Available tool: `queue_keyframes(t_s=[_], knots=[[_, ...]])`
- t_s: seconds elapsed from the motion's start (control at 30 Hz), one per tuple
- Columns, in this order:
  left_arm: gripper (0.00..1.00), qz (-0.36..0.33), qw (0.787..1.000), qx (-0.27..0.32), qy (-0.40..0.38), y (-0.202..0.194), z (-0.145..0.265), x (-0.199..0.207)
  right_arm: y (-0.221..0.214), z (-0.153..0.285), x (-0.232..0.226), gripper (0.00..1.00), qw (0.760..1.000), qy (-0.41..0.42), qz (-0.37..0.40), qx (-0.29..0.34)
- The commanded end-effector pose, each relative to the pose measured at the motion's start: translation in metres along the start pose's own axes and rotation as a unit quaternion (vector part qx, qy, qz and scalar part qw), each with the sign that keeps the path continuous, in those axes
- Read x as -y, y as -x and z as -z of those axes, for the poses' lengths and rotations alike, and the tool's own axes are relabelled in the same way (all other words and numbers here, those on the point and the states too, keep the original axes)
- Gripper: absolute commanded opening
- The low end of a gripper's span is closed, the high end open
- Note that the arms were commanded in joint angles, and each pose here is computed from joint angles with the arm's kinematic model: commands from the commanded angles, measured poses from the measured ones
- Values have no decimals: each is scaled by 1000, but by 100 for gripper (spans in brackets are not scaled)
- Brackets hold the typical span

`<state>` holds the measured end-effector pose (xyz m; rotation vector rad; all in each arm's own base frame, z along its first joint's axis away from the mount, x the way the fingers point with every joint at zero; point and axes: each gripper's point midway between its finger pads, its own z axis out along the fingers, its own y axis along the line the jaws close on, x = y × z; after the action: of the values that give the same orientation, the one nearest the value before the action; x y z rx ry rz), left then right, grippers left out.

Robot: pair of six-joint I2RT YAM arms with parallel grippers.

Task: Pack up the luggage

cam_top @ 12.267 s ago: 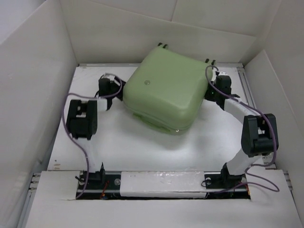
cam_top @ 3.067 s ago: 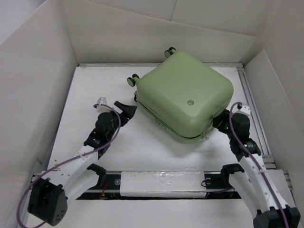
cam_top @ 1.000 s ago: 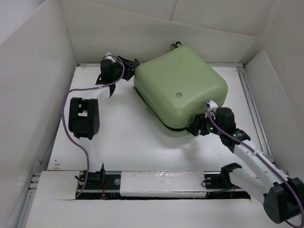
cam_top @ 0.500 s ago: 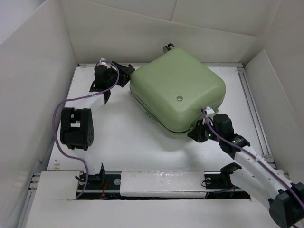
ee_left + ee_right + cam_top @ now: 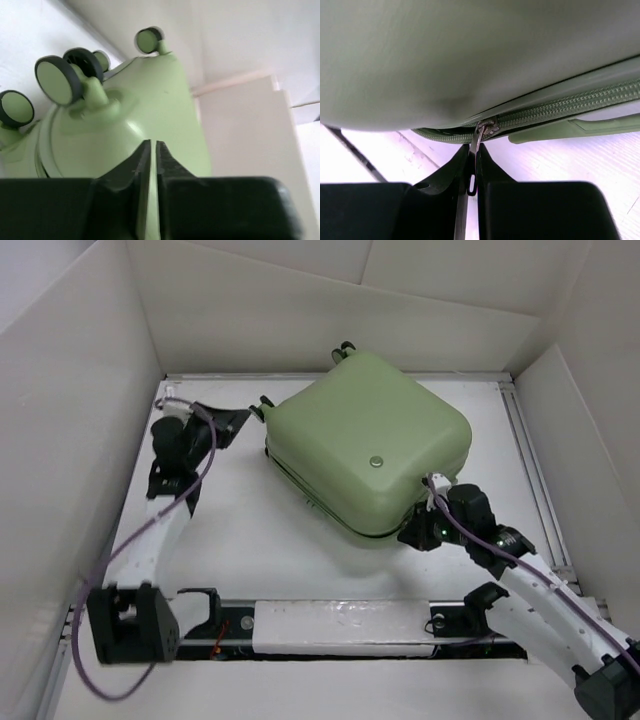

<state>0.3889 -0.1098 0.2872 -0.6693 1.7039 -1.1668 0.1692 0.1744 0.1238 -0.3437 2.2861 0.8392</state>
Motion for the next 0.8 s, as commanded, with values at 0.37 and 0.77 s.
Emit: queue_keyframes(t_s=[0.37, 0.77], knots=[[0, -145, 986, -52, -61, -92, 116, -6, 199, -35, -27, 0, 988, 40, 82, 125], [2, -184, 971, -137, -68, -203, 72, 14, 138, 12, 54, 0, 980, -86, -6, 182]])
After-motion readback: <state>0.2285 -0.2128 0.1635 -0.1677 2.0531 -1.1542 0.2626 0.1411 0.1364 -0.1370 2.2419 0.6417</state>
